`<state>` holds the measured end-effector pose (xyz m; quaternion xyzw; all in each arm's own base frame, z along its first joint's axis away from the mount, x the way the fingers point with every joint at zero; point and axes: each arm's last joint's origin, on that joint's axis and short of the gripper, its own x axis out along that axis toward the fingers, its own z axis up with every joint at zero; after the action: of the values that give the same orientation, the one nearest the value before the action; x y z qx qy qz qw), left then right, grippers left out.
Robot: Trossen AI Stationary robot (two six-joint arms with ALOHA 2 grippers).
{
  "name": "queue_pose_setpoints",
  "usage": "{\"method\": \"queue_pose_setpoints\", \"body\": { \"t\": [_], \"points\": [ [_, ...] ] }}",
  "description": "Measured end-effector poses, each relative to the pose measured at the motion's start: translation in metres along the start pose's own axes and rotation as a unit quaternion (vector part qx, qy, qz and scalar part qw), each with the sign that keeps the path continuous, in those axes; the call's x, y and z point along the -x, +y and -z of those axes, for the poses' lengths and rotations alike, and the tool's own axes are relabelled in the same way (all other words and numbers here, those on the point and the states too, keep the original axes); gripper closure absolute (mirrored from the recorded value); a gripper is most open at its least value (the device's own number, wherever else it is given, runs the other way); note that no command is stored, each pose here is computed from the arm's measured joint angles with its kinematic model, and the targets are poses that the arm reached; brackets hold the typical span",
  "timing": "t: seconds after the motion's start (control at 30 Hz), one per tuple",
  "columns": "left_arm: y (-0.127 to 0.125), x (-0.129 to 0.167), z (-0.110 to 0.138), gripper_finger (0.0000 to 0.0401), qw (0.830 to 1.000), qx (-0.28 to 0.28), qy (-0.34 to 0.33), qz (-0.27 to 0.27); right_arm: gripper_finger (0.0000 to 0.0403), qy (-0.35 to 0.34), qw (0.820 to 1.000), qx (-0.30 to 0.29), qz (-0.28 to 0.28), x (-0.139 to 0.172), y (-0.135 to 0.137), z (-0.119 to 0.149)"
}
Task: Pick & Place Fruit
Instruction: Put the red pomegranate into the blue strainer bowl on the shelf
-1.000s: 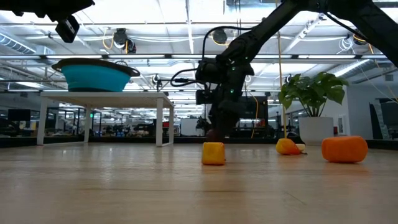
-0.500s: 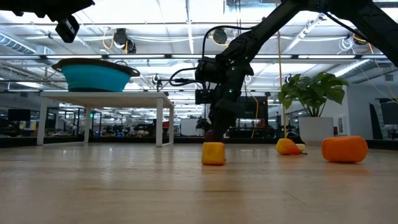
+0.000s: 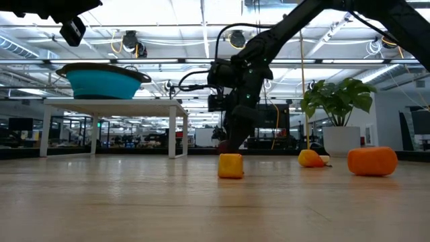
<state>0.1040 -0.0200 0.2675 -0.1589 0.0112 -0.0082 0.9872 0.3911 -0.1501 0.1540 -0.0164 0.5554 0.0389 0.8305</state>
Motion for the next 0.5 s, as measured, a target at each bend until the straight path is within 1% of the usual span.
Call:
{"method": "queue_pose_setpoints", "body": {
  "t": [0.13, 0.23, 0.33, 0.4, 0.5],
  "points": [
    [0.0, 0.0, 0.0, 0.038, 1.0, 0.01, 0.002, -0.001, 0.0201, 0.001, 1.0, 0.001, -0.004, -0.001, 0.007, -0.003],
    [0.001, 0.0, 0.003, 0.038, 1.0, 0.009, 0.016, -0.006, 0.0201, -0.001, 1.0, -0.007, -0.009, 0.009, 0.013, -0.005],
    [0.003, 0.0, 0.008, 0.038, 0.999, 0.006, 0.038, -0.014, 0.0202, -0.035, 0.999, -0.007, -0.033, 0.025, 0.019, -0.012],
    [0.004, 0.001, 0.011, 0.038, 0.998, 0.017, 0.055, -0.021, 0.0202, -0.056, 0.997, -0.017, -0.059, 0.039, 0.024, -0.014],
    [0.005, 0.001, 0.015, 0.038, 0.996, 0.033, 0.078, -0.029, 0.0202, -0.115, 0.988, -0.026, -0.099, 0.066, 0.031, -0.022]
  ]
}}
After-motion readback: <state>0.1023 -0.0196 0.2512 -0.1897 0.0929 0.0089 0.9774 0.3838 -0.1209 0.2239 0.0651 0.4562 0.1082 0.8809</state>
